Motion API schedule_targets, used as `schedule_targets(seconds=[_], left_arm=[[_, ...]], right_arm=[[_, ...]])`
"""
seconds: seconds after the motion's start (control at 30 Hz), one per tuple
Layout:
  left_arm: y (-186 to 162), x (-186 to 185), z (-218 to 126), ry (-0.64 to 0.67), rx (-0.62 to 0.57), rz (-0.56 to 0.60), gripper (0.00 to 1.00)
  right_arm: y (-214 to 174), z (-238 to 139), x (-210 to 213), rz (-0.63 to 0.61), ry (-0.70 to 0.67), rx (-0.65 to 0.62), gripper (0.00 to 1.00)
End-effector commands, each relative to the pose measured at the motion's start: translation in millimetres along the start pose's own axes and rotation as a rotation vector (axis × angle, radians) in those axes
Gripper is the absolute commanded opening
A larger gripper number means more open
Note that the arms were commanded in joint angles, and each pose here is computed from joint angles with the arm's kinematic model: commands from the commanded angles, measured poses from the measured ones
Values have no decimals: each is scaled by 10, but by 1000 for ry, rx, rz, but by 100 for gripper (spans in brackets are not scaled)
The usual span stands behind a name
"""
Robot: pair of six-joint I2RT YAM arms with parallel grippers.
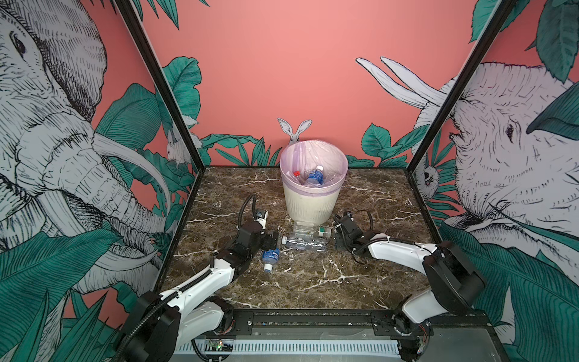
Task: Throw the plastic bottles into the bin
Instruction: 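Move the right gripper down and grasp the orange-label tea bottle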
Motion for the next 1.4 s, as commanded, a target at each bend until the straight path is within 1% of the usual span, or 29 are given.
schedule_targets(seconds=[0.0,0.13,0.2,0.53,0.57,0.8,0.97,1.1,1.2,1.37], left_arm=[[137,-48,-9,-13,-31,-9,99],[139,-45,-4,-11,-31,-9,100],[134,-44,0,-10,-28,-9,100],[138,-43,11,-9,-27,-13,100],[138,-45,13,-10,-26,-12,100],[148,-40,-5,-11,-37,-14,100],[144,-32,-12,-7,-38,-15,100],[138,-33,-5,-7,-36,-14,100],[137,-35,2,-8,-36,-16,100],[128,-34,13,-6,-32,-15,100]], right_arm=[[-109,61,3,-9,1,33,80],[-144,69,22,-27,-2,43,79],[-150,67,25,-32,-3,44,77],[-135,-52,0,-49,0,12,55],[-130,-78,-8,-46,3,-2,54],[-105,-315,-36,-36,21,-120,53],[-98,-602,-48,-68,4,-238,53],[-112,-808,-77,-70,1,-314,48],[-95,-971,-101,-71,10,-372,48],[30,-1302,-121,-85,39,-480,47]])
Point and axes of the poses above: each gripper's point midway between its finger pads, its own z axis out along the fingers, its own x axis along the line the jaws close on, y = z × x, the point moved 1 cm from there along -z, back along the fingers, and after that the axes turned 6 degrees about -z, right-handed, at the moved point
